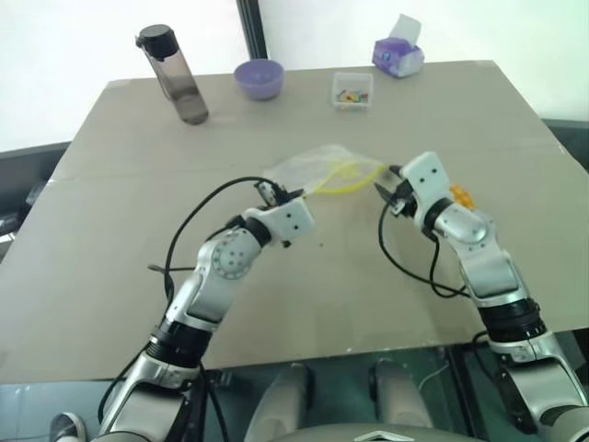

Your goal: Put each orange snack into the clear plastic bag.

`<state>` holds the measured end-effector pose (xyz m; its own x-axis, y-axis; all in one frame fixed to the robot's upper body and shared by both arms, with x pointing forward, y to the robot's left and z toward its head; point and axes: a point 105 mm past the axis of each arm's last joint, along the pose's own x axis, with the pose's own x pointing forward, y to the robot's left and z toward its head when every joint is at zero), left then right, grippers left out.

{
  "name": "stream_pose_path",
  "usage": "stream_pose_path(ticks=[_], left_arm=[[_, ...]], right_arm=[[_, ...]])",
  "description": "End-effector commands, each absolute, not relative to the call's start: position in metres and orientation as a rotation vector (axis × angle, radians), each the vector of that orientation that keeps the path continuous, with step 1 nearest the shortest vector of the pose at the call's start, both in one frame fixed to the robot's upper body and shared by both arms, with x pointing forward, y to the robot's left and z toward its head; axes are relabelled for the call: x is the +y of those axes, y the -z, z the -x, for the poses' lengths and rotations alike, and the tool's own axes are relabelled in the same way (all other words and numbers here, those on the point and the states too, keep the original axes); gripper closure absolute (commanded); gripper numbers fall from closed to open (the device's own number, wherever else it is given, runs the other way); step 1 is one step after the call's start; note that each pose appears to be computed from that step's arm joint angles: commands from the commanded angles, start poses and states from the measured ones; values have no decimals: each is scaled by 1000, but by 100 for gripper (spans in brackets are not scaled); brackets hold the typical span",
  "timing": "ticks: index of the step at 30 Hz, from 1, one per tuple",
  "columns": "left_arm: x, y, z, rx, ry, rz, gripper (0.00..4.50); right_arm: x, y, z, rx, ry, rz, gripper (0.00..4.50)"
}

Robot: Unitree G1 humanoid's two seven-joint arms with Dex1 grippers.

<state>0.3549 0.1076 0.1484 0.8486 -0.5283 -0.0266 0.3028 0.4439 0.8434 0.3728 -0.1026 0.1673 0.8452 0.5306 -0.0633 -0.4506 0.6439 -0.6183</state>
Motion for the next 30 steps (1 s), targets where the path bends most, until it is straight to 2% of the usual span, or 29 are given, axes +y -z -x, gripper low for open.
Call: stream_pose_path(ticks=[1,2,3,13,14,15,16,18,19,20,23,26,30], left_arm=[[104,-160,-357,-300,517,-969,429],[101,-160,-356,-306,525,-971,429],[99,-161,-356,-311,532,-971,429],[79,-156,-345,-346,627,-967,429],[77,-156,-344,-351,638,-965,429],[75,-156,-343,-356,642,-964,429],[74,-156,-342,-359,645,-963,429],[73,-157,-342,-363,647,-963,429],[73,-157,-342,-364,647,-963,429],[73,-156,-342,-364,648,-963,429],[72,-156,-341,-363,650,-961,429],[73,-155,-342,-360,647,-963,429],[79,-156,-345,-349,617,-971,429]], right_arm=[[-90,-191,-365,-249,-593,688,388],[-86,-190,-365,-251,-601,689,438],[-83,-190,-365,-255,-607,687,445],[-69,-181,-380,-235,-646,704,445],[-66,-175,-381,-229,-663,769,445],[-65,-167,-382,-217,-687,846,408],[-64,-160,-382,-214,-700,915,397],[-65,-155,-384,-227,-698,988,326],[-65,-155,-386,-234,-694,1006,275],[-65,-154,-387,-244,-692,1033,250],[-65,-151,-389,-268,-691,1107,99],[-68,-152,-388,-283,-680,1108,5],[-74,-159,-375,-283,-713,1018,5]])
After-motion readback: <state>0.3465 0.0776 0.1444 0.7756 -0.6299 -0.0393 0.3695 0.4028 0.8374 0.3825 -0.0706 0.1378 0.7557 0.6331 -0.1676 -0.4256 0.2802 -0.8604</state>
